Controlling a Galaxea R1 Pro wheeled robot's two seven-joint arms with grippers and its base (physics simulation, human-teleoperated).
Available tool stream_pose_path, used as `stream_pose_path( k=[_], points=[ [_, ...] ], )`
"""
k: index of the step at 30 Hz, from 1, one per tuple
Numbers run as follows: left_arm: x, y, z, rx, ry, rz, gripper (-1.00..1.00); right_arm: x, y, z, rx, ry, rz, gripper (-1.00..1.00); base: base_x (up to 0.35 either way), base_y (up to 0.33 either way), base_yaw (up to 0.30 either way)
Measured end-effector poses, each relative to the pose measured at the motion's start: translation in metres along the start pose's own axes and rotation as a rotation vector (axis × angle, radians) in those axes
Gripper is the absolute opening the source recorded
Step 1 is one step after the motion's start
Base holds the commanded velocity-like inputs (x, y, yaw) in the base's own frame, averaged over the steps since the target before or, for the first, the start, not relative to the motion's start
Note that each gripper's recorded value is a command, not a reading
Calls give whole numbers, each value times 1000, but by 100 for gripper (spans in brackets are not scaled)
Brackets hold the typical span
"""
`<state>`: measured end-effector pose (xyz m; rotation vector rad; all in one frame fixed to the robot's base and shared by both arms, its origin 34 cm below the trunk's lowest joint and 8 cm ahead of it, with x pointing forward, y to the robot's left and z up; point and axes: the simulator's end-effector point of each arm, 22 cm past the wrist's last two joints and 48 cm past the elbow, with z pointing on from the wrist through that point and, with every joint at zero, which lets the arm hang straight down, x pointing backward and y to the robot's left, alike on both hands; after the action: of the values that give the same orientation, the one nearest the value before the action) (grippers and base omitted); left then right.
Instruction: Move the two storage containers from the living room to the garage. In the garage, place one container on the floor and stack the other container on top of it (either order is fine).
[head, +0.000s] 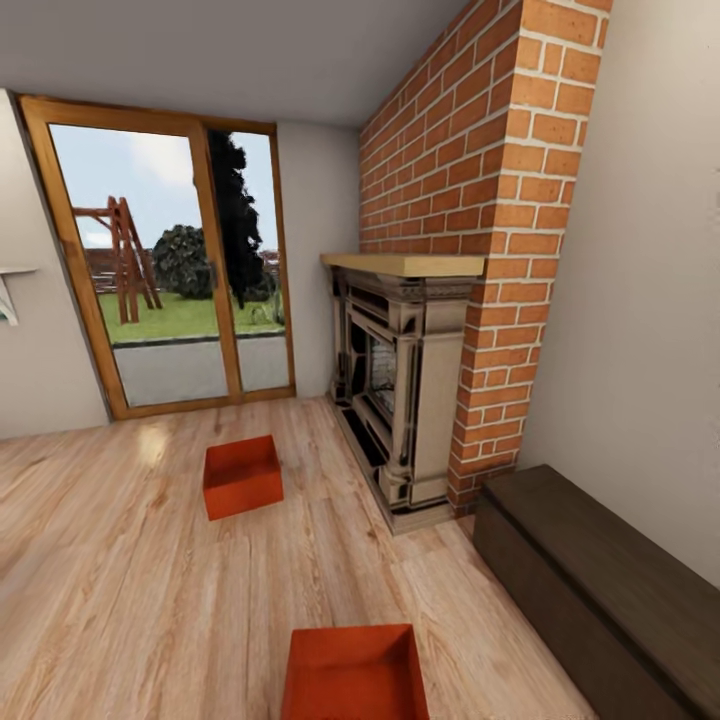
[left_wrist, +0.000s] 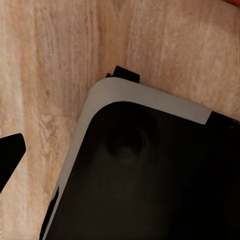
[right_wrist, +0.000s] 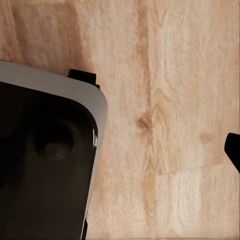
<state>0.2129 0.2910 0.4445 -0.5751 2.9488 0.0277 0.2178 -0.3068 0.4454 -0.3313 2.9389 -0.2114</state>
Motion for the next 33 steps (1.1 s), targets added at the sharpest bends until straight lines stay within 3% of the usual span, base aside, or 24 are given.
stream_pose_path(
  k=[13,19,33],
  points=[
    [8,3,0,-8,21,2,100,8,1,0,-6,22,-6,100,0,0,-144],
    [28,11,0,-24,64,3,100,12,2,0,-9,31,-11,100,0,0,-13],
    [38,16,0,-36,88,3,100,21,3,0,-19,53,-18,100,0,0,51]
  ],
)
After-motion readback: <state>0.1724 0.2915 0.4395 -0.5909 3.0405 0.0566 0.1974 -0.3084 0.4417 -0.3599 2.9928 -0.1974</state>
